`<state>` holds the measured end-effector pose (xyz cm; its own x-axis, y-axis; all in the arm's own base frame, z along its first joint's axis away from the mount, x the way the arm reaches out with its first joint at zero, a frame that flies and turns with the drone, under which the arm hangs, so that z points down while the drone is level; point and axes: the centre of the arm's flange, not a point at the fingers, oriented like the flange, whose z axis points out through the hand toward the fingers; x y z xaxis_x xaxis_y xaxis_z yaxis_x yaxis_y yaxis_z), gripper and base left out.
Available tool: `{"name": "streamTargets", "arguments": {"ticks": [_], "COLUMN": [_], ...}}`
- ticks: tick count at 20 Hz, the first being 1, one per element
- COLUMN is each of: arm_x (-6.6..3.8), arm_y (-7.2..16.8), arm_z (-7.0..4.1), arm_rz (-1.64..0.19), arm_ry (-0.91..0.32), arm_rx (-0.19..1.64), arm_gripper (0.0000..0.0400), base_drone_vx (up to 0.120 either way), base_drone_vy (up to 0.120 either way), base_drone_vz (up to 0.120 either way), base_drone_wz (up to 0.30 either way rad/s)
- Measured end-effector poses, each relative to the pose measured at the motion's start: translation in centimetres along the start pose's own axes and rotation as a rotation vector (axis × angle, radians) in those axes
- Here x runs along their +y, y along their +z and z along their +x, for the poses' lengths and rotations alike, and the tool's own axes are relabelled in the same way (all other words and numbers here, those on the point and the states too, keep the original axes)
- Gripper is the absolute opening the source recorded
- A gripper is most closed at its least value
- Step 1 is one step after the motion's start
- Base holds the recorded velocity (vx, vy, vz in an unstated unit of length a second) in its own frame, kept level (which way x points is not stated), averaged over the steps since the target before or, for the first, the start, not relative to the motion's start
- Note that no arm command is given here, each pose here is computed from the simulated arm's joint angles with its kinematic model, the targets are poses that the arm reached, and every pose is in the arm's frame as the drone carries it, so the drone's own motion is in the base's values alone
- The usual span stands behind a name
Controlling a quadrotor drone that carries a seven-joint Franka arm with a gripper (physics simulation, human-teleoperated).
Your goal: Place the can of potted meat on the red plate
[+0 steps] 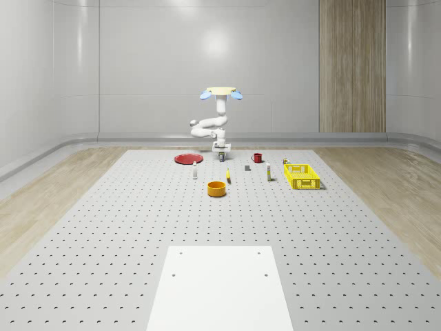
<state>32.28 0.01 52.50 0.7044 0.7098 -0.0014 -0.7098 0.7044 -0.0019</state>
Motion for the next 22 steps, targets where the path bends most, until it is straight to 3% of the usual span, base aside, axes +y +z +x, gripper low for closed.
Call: {"name": "streamTargets", "arguments": {"ticks": [5,14,22], "arm_x": [0.0,0.0,0.0], "arm_y": [-1.9,-3.4,-3.6], "arm_z": [0.0,0.0,0.0], "arm_rz": [-0.001,-0.001,-0.001], "arm_ry": [-0.01,0.022,0.023], "arm_rx": [0.001,0.001,0.001], "arm_gripper": [0.0283,0.0283,0.0283], "base_drone_vx": [0.0,0.0,0.0], "base_drone_vy": [0.0,-0.12,-0.12], "base_drone_vz": [0.064,0.12,0.005], "base_drone_wz": [0.0,0.0,0.0]}}
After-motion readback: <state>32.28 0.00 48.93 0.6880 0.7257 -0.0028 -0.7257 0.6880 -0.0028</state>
